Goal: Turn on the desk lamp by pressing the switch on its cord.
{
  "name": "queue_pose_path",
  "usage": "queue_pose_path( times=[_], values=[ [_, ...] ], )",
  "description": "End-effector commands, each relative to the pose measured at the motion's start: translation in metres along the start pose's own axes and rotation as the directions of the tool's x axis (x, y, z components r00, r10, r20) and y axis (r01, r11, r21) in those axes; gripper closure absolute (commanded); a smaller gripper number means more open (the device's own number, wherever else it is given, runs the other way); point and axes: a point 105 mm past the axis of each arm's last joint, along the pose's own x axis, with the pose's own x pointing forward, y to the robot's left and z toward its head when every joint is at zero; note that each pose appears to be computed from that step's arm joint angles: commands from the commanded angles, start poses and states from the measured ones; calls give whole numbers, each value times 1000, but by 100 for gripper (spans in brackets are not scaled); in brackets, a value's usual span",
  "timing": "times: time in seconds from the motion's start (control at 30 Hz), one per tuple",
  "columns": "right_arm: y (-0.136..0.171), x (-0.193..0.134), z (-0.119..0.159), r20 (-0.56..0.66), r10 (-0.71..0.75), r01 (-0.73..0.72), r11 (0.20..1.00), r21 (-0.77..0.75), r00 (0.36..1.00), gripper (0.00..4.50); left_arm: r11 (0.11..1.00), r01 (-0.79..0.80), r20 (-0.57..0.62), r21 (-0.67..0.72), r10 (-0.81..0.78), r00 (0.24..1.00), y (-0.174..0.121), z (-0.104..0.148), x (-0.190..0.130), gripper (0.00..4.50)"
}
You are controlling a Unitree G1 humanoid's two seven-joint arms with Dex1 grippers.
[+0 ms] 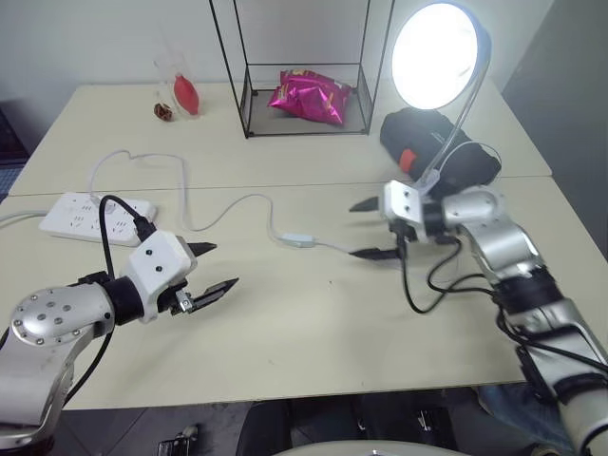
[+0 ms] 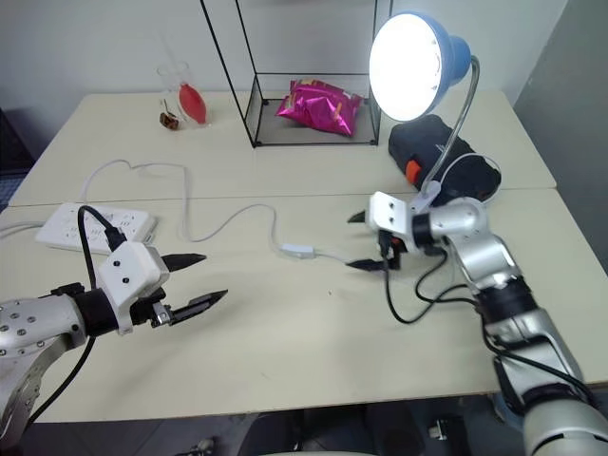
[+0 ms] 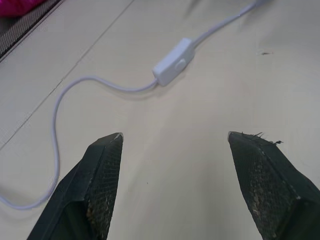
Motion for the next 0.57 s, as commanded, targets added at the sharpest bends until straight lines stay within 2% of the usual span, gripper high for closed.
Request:
queue_pose_path(
  times=[0.03,0.33,0.57],
  values=[
    [16,-21,20,30,33,-33,999,-14,999,5,1000,-15,11,12,15,1000,5,7,-10,103],
    [19,-48,23,20,-31,30,997,66,999,5,1000,9,-7,3,-9,1000,10,4,-17,103],
    [15,-52,18,16,-57,55,996,74,998,5,1000,22,32,6,-22,999,12,10,-16,103]
  ],
)
